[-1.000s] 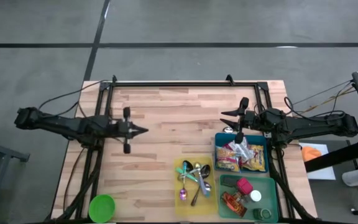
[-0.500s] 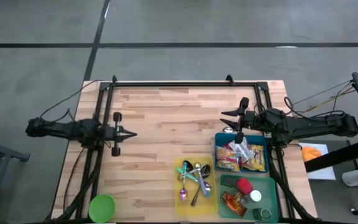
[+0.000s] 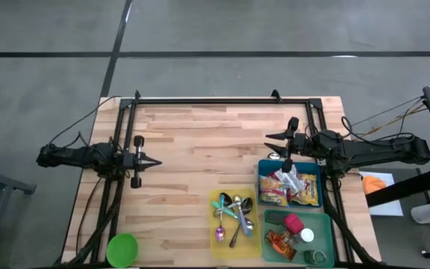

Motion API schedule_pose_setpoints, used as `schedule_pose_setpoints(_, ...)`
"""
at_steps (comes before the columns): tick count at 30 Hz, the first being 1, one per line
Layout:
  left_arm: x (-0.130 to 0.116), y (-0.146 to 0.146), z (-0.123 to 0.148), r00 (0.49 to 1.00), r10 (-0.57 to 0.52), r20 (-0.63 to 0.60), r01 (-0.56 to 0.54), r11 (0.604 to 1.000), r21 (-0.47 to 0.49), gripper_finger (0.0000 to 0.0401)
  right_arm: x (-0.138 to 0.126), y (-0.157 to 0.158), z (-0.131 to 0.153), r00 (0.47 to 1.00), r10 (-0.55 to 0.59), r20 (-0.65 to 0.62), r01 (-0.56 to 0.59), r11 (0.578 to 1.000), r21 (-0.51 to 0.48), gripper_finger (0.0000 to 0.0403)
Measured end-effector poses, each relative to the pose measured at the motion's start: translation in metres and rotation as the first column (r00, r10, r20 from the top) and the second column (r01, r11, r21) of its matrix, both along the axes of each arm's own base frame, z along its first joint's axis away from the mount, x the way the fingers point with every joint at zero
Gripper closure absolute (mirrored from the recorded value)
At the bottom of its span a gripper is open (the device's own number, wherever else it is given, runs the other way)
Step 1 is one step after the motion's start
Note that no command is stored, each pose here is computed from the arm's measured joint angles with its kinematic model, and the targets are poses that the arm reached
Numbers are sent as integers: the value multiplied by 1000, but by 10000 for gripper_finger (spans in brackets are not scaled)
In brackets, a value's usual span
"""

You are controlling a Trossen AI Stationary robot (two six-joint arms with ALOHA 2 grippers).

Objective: Pick & Place Food Item
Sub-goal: Return to Home Position

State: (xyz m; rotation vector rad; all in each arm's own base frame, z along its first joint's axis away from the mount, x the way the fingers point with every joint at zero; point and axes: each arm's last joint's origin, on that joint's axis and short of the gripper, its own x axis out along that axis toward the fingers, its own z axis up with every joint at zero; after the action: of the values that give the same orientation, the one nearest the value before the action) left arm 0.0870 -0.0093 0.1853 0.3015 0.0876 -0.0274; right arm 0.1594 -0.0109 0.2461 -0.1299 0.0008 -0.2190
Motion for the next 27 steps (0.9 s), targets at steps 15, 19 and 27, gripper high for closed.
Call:
schedule_pose_setpoints(15,2,0,-10,999,1,-52,0,1000,8,401,0,0,0,1000,0,0,0,1000,0,282)
schedule_pose_setpoints(19,2,0,-13,997,1,-83,0,1000,12,401,0,0,0,1000,0,0,0,1000,0,282)
schedule_pose_setpoints(27,0,0,-20,986,3,-168,1,1000,22,401,0,0,0,1000,0,0,0,1000,0,282)
